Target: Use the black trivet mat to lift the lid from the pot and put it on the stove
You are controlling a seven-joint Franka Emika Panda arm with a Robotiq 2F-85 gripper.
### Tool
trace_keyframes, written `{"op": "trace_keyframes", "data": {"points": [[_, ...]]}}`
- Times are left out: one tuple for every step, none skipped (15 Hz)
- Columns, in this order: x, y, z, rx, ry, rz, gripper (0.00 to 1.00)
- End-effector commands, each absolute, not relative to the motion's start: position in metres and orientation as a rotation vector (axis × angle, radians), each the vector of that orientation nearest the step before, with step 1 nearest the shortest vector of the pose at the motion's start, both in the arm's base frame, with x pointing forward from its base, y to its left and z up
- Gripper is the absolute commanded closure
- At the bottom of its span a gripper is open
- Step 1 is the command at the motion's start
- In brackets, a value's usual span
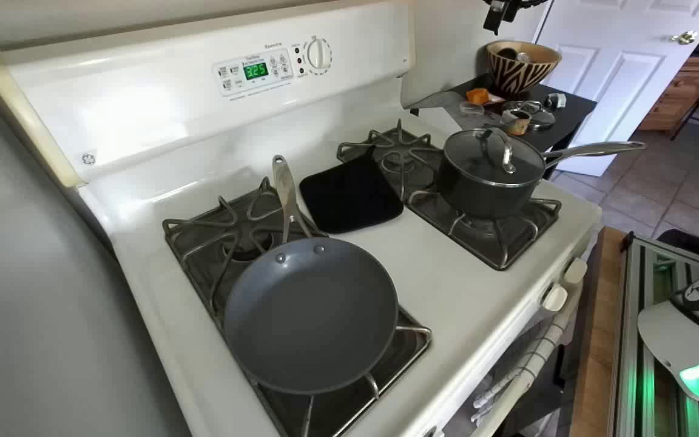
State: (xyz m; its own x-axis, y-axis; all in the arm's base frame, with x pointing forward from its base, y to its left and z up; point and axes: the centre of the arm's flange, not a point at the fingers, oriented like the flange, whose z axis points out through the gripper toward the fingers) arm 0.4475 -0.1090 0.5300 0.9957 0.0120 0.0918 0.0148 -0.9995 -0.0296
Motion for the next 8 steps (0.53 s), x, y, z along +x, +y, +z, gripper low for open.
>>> {"op": "trace_keyframes", "data": {"points": [[0.447,-0.109,0.530,-3.108,-0.021,-0.143,0.00],[0.447,-0.109,0.530,-3.108,-0.021,-0.143,0.00],[0.447,-0.109,0.530,-3.108,-0.021,-0.143,0.00],[0.447,-0.109,0.530,-3.108,-0.021,-0.143,0.00],[0.454,-0.096,0.514,-3.124,0.047,-0.137,0.00],[0.457,-0.083,0.501,-3.127,0.096,-0.178,0.00],[0.461,-0.071,0.492,-3.122,0.137,-0.205,0.00],[0.465,-0.054,0.484,-3.114,0.155,-0.272,0.00]]}}
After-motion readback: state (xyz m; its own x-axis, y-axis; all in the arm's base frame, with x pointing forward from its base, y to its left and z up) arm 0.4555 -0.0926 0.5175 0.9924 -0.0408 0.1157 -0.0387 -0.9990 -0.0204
